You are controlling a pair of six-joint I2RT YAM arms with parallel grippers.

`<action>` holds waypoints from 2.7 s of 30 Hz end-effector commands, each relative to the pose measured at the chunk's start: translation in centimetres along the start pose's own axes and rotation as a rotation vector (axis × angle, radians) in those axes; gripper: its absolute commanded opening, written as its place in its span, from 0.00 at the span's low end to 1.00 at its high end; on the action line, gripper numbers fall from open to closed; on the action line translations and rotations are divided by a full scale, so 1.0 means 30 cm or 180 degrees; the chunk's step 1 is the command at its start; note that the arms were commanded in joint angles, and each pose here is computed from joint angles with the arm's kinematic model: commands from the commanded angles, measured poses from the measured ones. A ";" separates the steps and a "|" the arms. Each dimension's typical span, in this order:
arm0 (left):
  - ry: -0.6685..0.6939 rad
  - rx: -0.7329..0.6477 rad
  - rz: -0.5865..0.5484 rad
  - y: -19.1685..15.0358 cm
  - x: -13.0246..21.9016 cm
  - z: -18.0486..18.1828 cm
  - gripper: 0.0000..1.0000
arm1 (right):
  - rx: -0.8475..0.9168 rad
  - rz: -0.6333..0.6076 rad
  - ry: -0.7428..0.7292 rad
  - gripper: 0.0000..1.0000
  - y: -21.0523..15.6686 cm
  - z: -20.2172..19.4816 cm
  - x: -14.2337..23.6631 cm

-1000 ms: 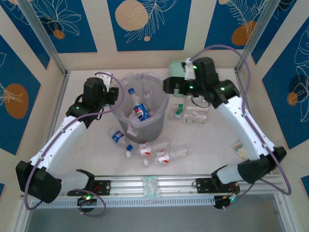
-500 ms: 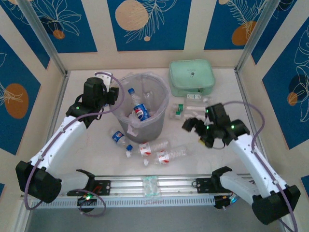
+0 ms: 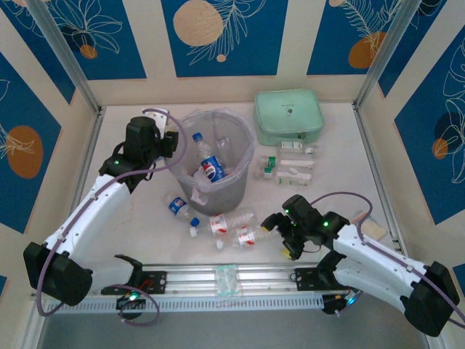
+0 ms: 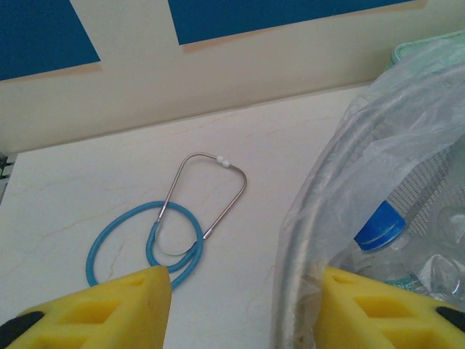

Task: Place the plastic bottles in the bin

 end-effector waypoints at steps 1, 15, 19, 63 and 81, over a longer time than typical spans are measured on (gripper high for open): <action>0.0088 -0.0055 0.0133 -0.034 0.004 0.014 0.52 | -0.0028 -0.0090 0.0247 0.97 0.032 0.070 -0.008; 0.0116 -0.0112 0.0209 -0.048 -0.019 0.013 0.52 | -0.0185 -0.0250 0.0232 0.80 0.101 0.064 -0.036; 0.0148 -0.0124 0.0213 -0.049 -0.023 0.015 0.52 | -0.0238 -0.0184 0.0182 0.76 0.108 0.044 -0.066; 0.0099 -0.0076 0.0206 -0.043 -0.018 0.011 0.52 | 0.1707 -0.3615 0.0536 0.46 0.264 0.457 1.000; 0.0022 0.0046 0.0116 -0.031 0.004 0.008 0.51 | 0.3974 -0.2589 0.0878 0.38 0.126 1.099 0.782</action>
Point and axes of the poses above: each hand's point on the last joint's axis, 136 mm out from that joint toward the fingers, its own x axis back along the fingers, its own z axis along the line the jaws close on, y = z × x, the point moved 9 cm from there along x, back along the fingers, and after that the axes turned 5 degrees about x, right-handed, at the moved point
